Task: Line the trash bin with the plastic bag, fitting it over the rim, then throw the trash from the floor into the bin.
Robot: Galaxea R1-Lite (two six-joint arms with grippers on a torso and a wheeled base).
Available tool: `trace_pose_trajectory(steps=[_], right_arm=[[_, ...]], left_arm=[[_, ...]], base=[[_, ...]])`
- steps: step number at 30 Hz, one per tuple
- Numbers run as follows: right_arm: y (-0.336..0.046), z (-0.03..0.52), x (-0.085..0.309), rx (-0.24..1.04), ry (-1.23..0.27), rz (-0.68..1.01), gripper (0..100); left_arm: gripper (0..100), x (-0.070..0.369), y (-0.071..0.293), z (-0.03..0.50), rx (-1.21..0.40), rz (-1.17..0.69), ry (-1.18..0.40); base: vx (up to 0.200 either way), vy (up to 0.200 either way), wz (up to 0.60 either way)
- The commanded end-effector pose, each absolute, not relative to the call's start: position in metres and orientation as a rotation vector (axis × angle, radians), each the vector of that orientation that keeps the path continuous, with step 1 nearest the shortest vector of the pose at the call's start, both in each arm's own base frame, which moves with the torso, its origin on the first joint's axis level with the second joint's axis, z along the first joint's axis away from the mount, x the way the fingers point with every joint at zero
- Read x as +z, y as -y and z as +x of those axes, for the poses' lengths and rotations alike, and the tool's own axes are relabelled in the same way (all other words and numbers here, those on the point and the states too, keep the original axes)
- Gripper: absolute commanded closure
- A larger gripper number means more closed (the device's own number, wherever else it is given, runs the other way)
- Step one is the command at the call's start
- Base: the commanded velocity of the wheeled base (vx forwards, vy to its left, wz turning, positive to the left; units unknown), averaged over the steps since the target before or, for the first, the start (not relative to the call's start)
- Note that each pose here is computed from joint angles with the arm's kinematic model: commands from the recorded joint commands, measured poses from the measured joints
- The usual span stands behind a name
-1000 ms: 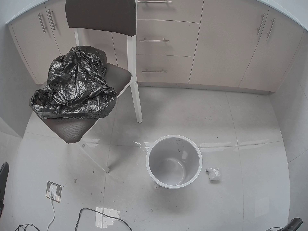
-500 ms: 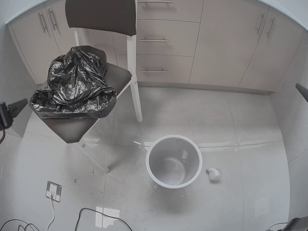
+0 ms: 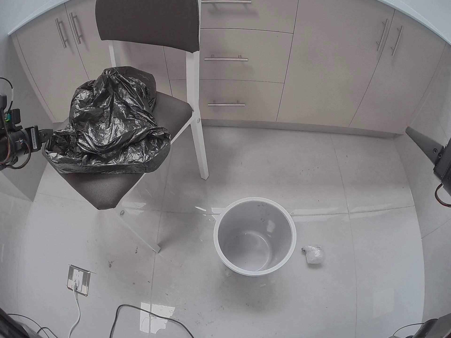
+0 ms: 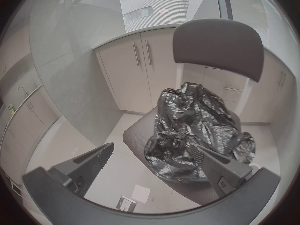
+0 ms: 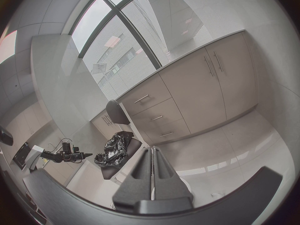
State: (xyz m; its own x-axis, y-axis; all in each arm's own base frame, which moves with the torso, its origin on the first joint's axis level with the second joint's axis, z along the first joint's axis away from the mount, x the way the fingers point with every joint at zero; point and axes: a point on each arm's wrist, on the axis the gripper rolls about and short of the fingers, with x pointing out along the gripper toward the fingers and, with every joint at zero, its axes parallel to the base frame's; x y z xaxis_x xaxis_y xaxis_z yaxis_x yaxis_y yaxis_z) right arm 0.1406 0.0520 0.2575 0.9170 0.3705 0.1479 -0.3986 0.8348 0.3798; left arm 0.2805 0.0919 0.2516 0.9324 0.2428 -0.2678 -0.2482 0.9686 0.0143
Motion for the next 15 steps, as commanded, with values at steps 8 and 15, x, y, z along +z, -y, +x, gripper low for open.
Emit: trace_pose_trajectory(steps=[8, 15], right_arm=[[-0.058, 0.153, 0.243, 0.404, -0.006, 0.409, 100], [-0.059, 0.155, 0.242, 0.401, -0.011, 0.406, 100]], left_arm=[[0, 0.197, -0.131, 0.314, 0.26, -0.083, -0.343], [0, 0.209, -0.129, 0.318, 0.11, -0.277, -0.281]], base=[[0.0, 0.0, 0.0], [0.0, 0.0, 0.0]])
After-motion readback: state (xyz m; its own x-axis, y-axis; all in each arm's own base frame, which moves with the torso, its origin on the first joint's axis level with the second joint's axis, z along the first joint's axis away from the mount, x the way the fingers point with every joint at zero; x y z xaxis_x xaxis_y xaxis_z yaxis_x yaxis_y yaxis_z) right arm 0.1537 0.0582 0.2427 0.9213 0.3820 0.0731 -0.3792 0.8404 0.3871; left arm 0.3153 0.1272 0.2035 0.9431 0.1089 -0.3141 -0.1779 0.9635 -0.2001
